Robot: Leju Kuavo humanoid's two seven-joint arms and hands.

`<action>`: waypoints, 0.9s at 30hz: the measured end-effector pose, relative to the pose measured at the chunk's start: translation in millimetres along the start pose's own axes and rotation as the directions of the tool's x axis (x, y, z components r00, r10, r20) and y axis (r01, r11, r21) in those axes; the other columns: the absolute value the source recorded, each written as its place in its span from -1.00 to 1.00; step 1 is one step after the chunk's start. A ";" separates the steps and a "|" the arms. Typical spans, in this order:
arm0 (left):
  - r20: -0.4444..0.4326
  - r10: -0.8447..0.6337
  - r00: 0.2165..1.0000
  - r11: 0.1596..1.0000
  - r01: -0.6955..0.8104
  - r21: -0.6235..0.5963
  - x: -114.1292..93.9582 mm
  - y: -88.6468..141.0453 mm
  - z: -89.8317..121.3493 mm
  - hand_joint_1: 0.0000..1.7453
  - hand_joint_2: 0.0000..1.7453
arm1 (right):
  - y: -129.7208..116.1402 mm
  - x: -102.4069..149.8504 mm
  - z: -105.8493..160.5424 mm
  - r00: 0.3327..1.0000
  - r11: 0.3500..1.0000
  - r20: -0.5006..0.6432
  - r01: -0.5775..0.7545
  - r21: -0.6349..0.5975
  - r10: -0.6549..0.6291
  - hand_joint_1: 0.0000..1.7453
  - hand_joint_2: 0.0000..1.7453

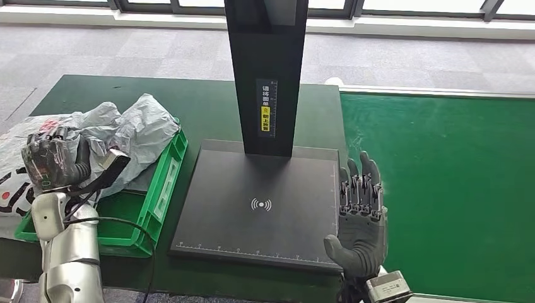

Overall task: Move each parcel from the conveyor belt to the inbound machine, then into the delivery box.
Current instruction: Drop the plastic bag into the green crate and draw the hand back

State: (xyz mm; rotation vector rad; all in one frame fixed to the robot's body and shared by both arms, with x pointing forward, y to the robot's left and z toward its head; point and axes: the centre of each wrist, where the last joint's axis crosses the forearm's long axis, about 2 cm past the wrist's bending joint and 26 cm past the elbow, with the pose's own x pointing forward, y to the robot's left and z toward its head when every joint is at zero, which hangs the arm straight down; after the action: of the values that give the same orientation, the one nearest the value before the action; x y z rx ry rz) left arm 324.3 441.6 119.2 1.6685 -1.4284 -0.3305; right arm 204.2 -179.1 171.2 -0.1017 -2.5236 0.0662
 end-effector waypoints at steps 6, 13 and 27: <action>-0.033 0.005 0.999 0.999 -0.006 -0.036 6.3 -8.2 -16.0 1.00 1.00 | 2.6 1.7 1.8 1.000 1.000 -0.001 0.007 0.006 -0.007 -1.00 1.00; -0.159 -0.005 0.987 0.990 -0.018 -0.142 24.0 -26.3 -21.2 -1.00 -1.00 | 2.2 2.8 5.3 1.000 1.000 -0.005 -0.002 0.004 0.002 -1.00 1.00; -0.328 0.717 0.615 0.636 -0.770 -0.051 107.4 -56.9 52.4 -1.00 -1.00 | 0.6 9.4 11.8 1.000 0.999 0.001 -0.019 0.031 0.018 -1.00 1.00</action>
State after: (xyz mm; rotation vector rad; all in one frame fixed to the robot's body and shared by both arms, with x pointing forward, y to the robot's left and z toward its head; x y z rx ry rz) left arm 357.8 319.0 82.3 0.7864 -1.6725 0.2458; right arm 189.8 -177.9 167.0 -0.1126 -2.5214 0.1128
